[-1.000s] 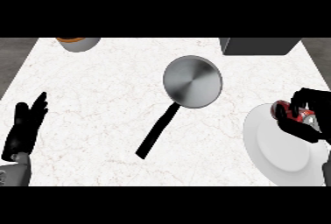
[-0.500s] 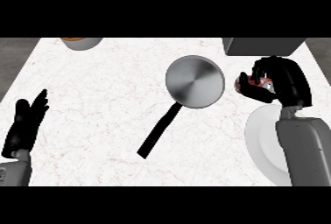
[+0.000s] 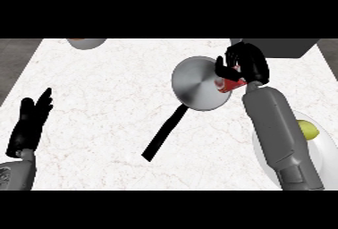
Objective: Pick the can from the plate and place it in the pan
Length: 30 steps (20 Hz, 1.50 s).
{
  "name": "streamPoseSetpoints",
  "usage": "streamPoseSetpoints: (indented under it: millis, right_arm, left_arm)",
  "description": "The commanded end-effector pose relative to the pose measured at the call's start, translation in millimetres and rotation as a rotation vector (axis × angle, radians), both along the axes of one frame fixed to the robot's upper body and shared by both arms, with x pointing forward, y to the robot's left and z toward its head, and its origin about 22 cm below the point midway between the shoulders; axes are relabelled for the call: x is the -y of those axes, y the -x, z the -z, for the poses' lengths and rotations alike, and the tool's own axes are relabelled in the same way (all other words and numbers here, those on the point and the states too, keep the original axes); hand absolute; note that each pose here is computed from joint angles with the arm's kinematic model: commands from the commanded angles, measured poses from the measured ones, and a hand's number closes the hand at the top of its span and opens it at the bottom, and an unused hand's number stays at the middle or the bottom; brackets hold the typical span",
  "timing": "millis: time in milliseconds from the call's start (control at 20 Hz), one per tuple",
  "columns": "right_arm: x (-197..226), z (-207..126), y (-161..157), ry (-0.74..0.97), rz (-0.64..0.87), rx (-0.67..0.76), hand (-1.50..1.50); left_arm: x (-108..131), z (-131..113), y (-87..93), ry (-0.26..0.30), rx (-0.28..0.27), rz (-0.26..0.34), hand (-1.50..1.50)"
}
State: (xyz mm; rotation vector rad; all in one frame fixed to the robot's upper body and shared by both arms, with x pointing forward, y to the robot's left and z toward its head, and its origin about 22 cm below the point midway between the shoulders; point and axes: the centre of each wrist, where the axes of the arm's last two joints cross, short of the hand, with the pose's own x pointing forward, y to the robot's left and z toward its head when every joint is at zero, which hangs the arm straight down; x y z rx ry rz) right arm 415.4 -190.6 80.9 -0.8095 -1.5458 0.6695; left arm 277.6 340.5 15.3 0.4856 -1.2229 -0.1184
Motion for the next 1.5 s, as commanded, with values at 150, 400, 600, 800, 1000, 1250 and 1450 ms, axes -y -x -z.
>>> streamPoseSetpoints:
  millis: [150,400,600,800,1000,1250,1450]
  right_arm:
    - [-22.3,30.2,-21.3,-0.040,0.001,-0.054,1.50]
    - [-30.6,49.8,-18.0,-0.060,-0.023,-0.094,1.50]
    - [-52.5,59.5,-13.4,-0.218,-0.014,-0.148,-1.50]
    - [-52.3,76.6,-5.7,-0.267,-0.035,-0.165,-1.50]
    - [-54.1,63.8,-13.1,-0.299,-0.053,-0.127,-1.50]
    - [-51.1,69.6,-10.2,-0.401,-0.027,-0.003,-1.50]
    - [-52.0,58.2,-16.2,-0.496,0.014,0.083,-1.50]
  left_arm:
    - [0.0,-2.4,-3.1,0.002,-0.005,0.014,0.00]
    - [-0.2,-7.5,-7.9,-0.002,0.016,0.041,0.00]
    - [5.7,-7.4,-14.2,0.012,0.020,0.048,0.00]
    - [12.0,-15.6,-19.0,0.007,0.030,0.067,0.00]
    - [19.5,-1.8,-12.0,0.009,0.036,0.069,0.00]
    - [21.7,-14.3,-21.2,0.012,0.038,0.079,0.00]
    - [23.4,-0.6,-12.1,0.007,0.024,0.075,0.00]
